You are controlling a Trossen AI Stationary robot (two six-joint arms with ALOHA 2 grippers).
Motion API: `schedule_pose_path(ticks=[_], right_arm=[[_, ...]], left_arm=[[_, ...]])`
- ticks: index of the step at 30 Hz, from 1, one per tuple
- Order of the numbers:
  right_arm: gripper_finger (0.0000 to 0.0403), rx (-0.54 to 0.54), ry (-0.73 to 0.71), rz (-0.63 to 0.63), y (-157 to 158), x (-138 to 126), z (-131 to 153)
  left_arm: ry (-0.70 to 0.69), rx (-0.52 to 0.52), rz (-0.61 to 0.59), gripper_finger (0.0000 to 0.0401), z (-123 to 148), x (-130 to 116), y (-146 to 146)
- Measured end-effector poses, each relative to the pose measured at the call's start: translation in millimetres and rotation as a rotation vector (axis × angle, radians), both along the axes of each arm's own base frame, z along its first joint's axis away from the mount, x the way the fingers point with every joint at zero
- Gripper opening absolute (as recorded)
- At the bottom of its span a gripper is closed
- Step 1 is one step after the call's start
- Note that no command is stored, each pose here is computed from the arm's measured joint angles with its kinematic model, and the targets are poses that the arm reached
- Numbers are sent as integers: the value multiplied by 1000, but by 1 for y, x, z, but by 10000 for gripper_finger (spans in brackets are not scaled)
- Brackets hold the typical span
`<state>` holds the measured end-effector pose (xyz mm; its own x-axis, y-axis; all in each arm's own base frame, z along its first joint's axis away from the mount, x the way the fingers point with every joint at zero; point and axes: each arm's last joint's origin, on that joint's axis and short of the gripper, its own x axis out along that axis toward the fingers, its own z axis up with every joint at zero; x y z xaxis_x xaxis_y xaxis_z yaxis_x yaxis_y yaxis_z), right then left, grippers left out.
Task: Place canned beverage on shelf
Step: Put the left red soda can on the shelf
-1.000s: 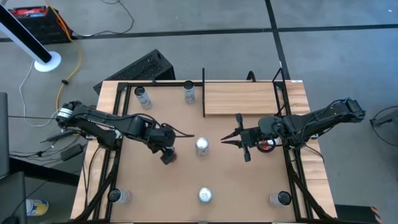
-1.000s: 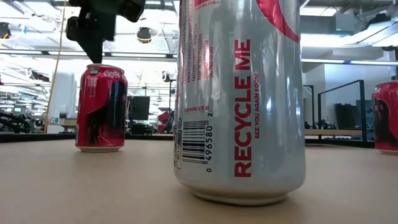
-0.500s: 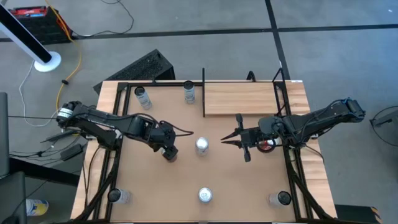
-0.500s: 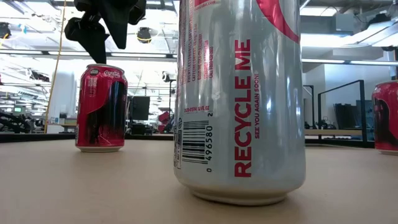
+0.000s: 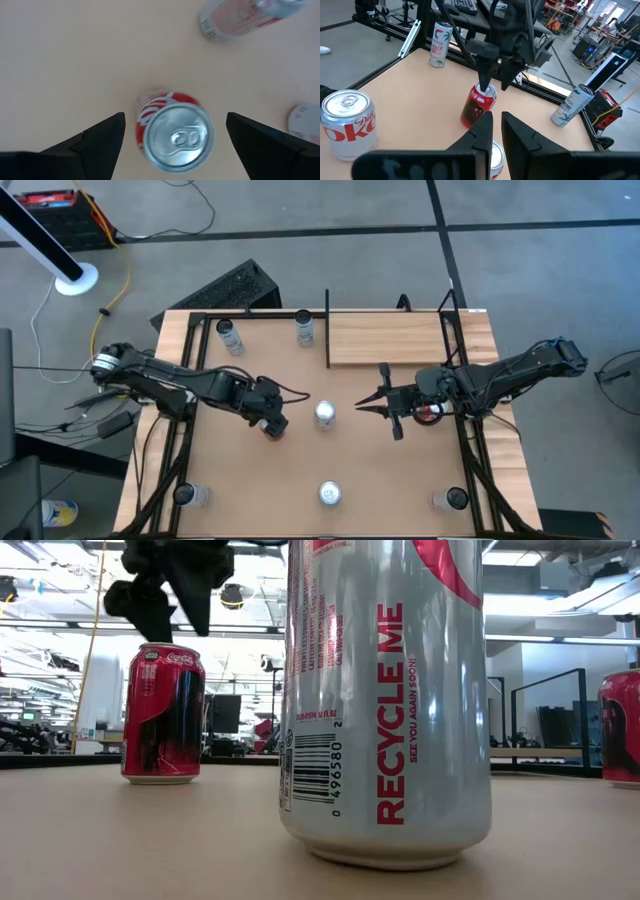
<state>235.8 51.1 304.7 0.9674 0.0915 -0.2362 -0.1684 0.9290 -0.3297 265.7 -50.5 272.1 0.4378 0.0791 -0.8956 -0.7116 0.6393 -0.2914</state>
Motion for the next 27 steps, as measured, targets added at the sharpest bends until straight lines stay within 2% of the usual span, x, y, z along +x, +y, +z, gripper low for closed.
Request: schedule_pose_path(ticks=[18, 27], right_arm=[[64, 0, 0, -1, 0, 0, 0], [64, 0, -2, -1, 0, 0, 0]], left_arm=[[-6, -79, -6, 332, -39, -3, -2], [-7, -71, -64, 330, -42, -3, -1]])
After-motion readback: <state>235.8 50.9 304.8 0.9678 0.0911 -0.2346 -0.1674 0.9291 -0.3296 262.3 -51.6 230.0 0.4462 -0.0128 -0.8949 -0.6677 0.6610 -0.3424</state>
